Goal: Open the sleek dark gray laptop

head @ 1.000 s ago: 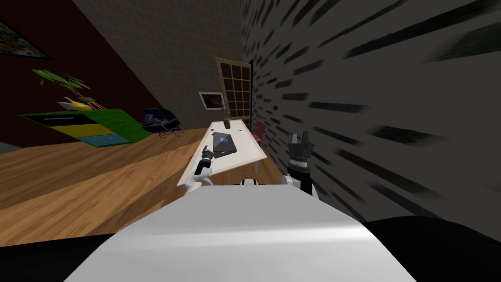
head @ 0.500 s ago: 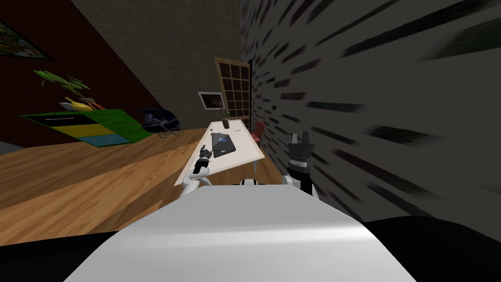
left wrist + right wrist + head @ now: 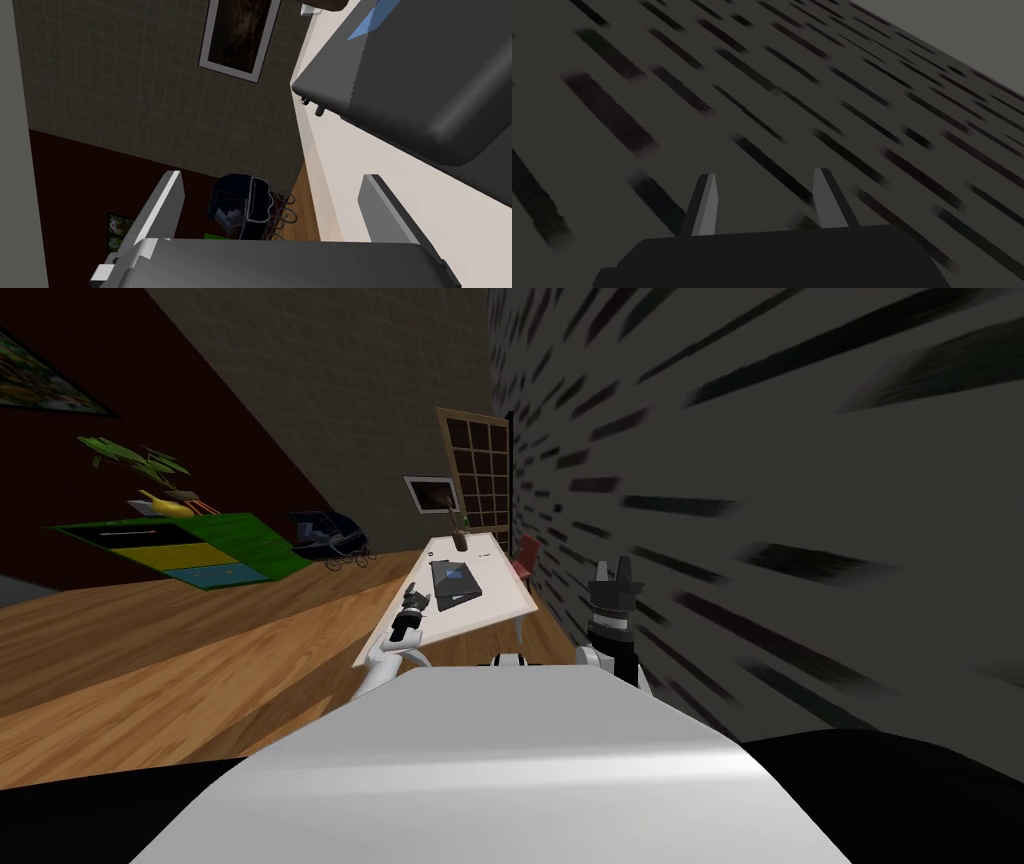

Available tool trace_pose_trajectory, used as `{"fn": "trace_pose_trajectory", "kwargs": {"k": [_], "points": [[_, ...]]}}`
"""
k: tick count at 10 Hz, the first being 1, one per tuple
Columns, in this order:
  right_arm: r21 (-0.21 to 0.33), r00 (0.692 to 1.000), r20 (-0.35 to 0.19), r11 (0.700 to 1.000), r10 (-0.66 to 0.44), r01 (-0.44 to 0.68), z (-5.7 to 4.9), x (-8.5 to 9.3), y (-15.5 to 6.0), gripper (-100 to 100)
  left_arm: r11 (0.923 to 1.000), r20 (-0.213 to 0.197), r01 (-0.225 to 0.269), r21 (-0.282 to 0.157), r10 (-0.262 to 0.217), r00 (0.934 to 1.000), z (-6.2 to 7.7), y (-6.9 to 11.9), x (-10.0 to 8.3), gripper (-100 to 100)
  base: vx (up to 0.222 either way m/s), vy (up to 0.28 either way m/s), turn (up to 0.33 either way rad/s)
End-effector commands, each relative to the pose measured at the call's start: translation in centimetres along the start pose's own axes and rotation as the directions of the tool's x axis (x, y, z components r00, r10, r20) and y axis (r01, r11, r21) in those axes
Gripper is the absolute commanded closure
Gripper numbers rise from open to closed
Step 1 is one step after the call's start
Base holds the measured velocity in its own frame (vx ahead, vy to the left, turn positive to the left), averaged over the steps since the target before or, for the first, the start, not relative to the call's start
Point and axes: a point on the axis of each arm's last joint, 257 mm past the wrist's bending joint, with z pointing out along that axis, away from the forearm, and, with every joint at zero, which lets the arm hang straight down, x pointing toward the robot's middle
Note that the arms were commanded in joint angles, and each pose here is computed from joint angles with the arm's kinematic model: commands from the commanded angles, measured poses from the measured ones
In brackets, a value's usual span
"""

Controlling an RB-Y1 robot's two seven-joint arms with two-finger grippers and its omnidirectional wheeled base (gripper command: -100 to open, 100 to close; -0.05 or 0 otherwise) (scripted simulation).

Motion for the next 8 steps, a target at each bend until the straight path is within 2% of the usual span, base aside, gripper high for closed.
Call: {"fn": "trace_pose_trajectory", "kwargs": {"k": [1, 3, 4, 6, 7, 8], "points": [[0.000, 1.000, 0.000, 1.000, 0.000, 0.000, 0.0, 0.0, 0.0, 0, 0.9995, -0.003, -0.031, 0.005, 0.031, 0.9995, 0.8, -1.1, -1.8, -100, -0.009, -0.080, 0.016], [0.000, 1.000, 0.000, 1.000, 0.000, 0.000, 0.0, 0.0, 0.0, 0, 0.9999, -0.007, 0.013, 0.002, -0.013, 0.9999, 0.8, -1.0, -1.7, -100, 0.002, -0.032, -0.002], [0.000, 1.000, 0.000, 1.000, 0.000, 0.000, 0.0, 0.0, 0.0, 0, 0.9993, -0.008, -0.032, 0.019, 0.032, 0.9995, 1.6, -2.7, -3.4, -100, 0.000, -0.072, 0.015], [0.000, 1.000, 0.000, 1.000, 0.000, 0.000, 0.0, 0.0, 0.0, 0, 0.9998, -0.012, -0.018, 0.000, 0.018, 0.9998, 1.5, -2.1, -3.4, -100, 0.003, -0.067, 0.008], [0.000, 1.000, 0.000, 1.000, 0.000, 0.000, 0.0, 0.0, 0.0, 0, 0.9999, -0.012, 0.011, 0.000, -0.011, 0.9999, 1.5, -2.1, -3.4, -100, 0.000, -0.016, -0.004], [0.000, 1.000, 0.000, 1.000, 0.000, 0.000, 0.0, 0.0, 0.0, 0, 0.9995, -0.012, -0.031, 0.013, 0.031, 0.9995, 2.2, -3.8, -5.1, -100, -0.002, -0.091, 0.010]]}}
